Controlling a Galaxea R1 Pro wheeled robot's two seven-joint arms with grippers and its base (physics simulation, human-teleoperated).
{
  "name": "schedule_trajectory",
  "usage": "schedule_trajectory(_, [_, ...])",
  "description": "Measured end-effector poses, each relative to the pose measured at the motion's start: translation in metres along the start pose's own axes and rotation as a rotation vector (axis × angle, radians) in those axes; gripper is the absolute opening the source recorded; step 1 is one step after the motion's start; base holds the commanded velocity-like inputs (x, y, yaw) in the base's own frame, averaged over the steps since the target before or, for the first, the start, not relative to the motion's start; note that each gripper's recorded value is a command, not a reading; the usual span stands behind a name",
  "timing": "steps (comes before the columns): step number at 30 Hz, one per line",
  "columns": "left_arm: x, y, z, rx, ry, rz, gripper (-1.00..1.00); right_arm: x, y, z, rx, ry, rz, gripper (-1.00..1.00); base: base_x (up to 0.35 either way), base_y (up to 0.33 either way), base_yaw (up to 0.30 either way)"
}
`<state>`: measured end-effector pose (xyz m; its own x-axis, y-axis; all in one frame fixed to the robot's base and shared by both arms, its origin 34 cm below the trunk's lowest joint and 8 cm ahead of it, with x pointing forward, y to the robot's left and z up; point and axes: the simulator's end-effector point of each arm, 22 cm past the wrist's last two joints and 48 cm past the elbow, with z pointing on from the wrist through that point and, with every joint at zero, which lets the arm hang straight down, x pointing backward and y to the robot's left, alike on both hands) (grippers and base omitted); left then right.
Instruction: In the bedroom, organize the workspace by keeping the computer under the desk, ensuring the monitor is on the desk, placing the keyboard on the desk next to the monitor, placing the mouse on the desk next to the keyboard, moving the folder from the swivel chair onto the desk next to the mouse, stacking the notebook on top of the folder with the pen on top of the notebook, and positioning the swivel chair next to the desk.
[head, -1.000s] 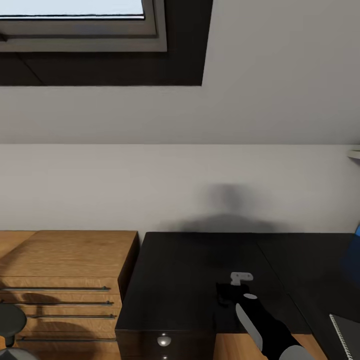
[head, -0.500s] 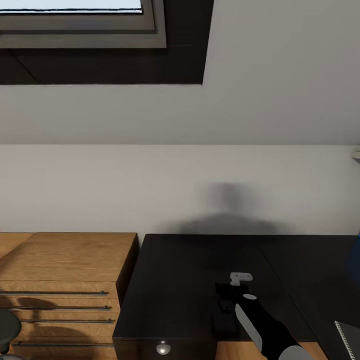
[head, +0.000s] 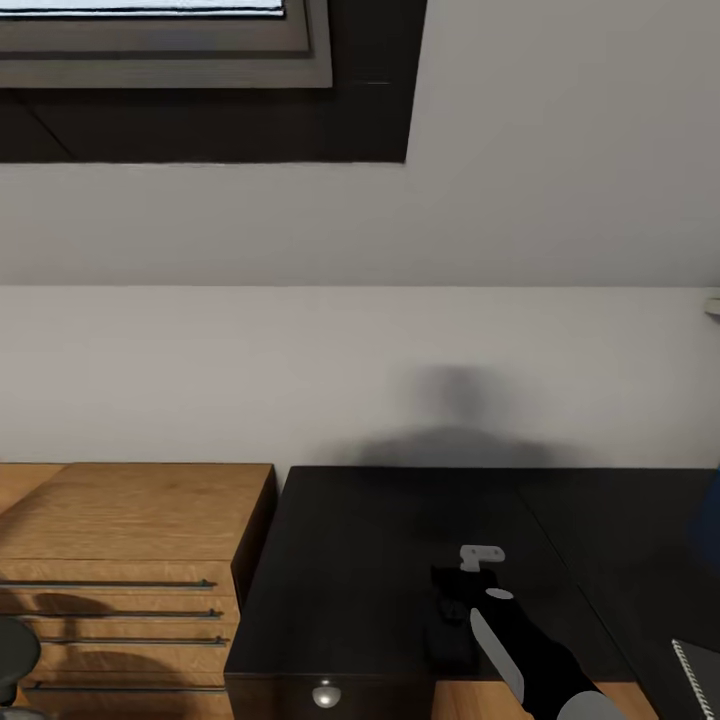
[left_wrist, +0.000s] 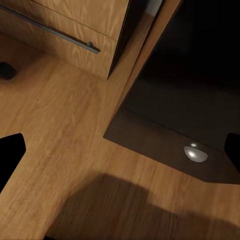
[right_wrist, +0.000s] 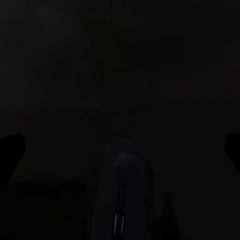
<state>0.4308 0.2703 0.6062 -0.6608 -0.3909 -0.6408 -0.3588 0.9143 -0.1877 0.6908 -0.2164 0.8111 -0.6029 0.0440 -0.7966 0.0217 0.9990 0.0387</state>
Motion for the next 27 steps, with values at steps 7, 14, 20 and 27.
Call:
schedule_trajectory(7, [0.005,0.001,0.008,0.000,0.000,0.000,1.00,0.008,-0.001,0.007,0.001,0.002,0.000,1.00,0.000,0.000,0.000])
schedule_trajectory(14, [0.011,0.003,0.015,0.000,-0.001,0.000,1.00,0.020,-0.003,0.014,0.004,0.014,-0.002,1.00,0.000,0.000,0.000])
schedule_trajectory(20, [0.012,0.004,0.018,0.000,-0.001,0.000,1.00,0.025,-0.003,0.015,0.008,0.026,-0.003,1.00,0.000,0.000,0.000])
schedule_trajectory(27, [0.012,0.004,0.018,-0.001,-0.001,0.000,1.00,0.028,-0.003,0.015,0.009,0.041,-0.005,1.00,0.000,0.000,0.000])
